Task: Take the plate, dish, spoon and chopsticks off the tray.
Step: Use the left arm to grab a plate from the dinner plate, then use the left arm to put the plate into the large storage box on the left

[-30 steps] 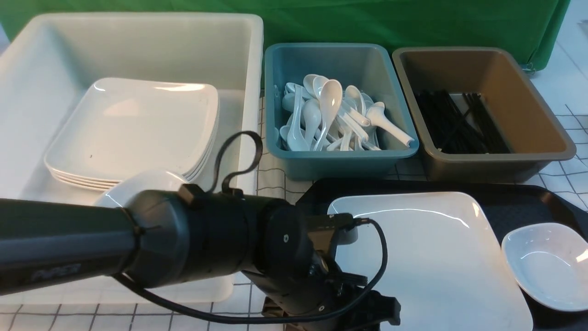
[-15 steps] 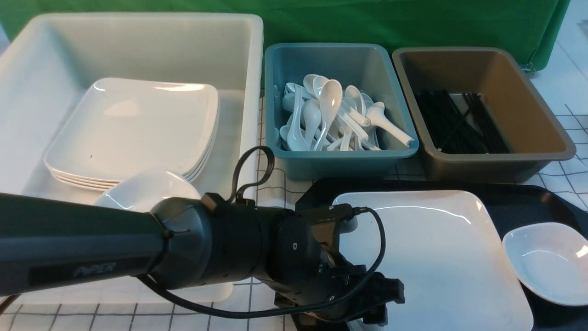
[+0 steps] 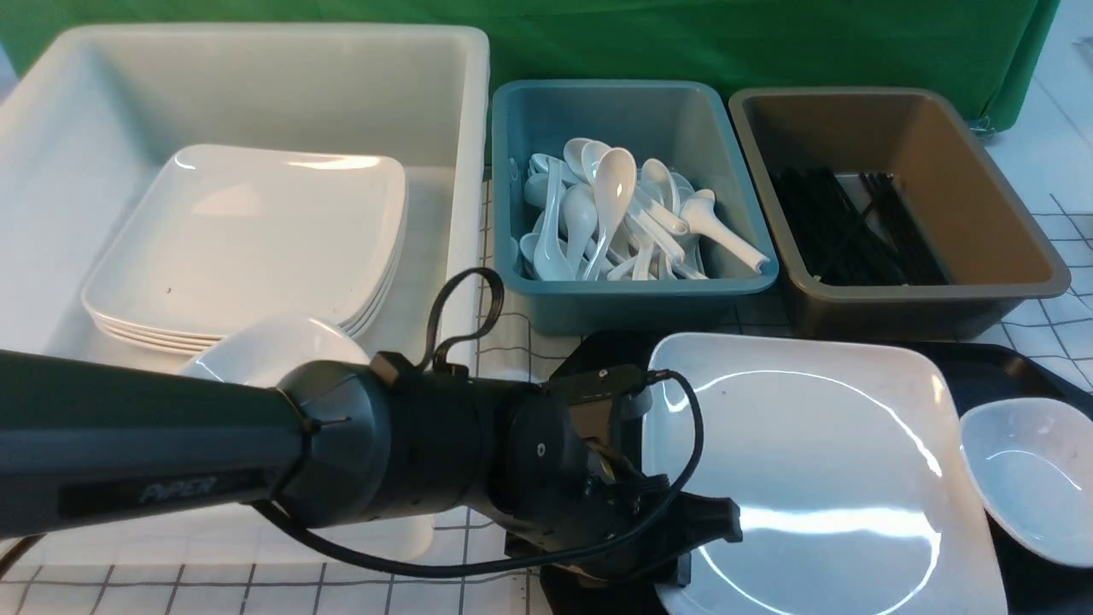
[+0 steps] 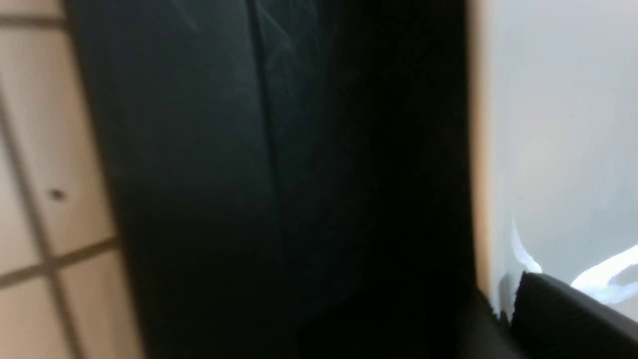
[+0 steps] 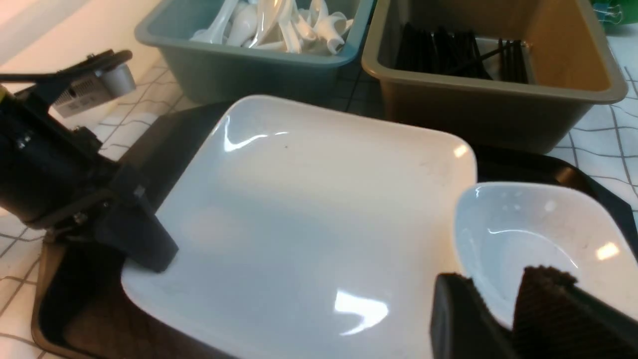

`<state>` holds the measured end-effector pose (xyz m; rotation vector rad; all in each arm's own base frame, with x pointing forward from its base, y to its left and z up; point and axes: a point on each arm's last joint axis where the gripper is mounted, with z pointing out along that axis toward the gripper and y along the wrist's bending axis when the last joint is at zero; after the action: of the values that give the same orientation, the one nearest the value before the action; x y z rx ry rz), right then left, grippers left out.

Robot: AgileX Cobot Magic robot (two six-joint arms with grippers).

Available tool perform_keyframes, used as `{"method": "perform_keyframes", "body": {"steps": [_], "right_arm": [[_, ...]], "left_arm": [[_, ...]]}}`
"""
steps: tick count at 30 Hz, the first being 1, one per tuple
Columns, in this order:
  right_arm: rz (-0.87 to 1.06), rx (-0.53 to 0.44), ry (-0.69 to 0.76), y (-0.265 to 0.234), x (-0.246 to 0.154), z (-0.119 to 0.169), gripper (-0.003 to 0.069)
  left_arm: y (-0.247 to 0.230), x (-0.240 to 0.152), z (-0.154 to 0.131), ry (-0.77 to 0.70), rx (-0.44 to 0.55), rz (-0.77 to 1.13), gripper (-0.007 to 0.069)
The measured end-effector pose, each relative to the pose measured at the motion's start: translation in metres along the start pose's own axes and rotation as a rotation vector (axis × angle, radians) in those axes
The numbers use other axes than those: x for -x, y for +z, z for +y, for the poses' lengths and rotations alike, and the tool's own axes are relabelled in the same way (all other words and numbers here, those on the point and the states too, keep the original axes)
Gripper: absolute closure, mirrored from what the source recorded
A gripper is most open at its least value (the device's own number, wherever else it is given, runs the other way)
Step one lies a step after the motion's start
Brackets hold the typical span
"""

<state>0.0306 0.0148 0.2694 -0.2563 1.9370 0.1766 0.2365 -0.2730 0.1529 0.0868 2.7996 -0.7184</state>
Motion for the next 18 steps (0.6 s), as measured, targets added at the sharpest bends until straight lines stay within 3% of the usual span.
{"method": "perform_keyframes", "body": {"steps": [5,11,18], "right_arm": [[-0.001,0.000,0.000,0.000,0.000,0.000,0.0419],[-0.003,-0.001,0.000,0.000,0.000,0.000,0.0419],[-0.006,-0.001,0.000,0.000,0.001,0.000,0.0419]], "left_arm": [[-0.014,0.008,0.005,-0.004,0.001,-0.005,0.0563],[-0.067,0.026,0.002,0.040,-0.050,-0.120,0.0606],[-0.118,0.032,0.002,0.067,-0.101,-0.226,0.0610]]}}
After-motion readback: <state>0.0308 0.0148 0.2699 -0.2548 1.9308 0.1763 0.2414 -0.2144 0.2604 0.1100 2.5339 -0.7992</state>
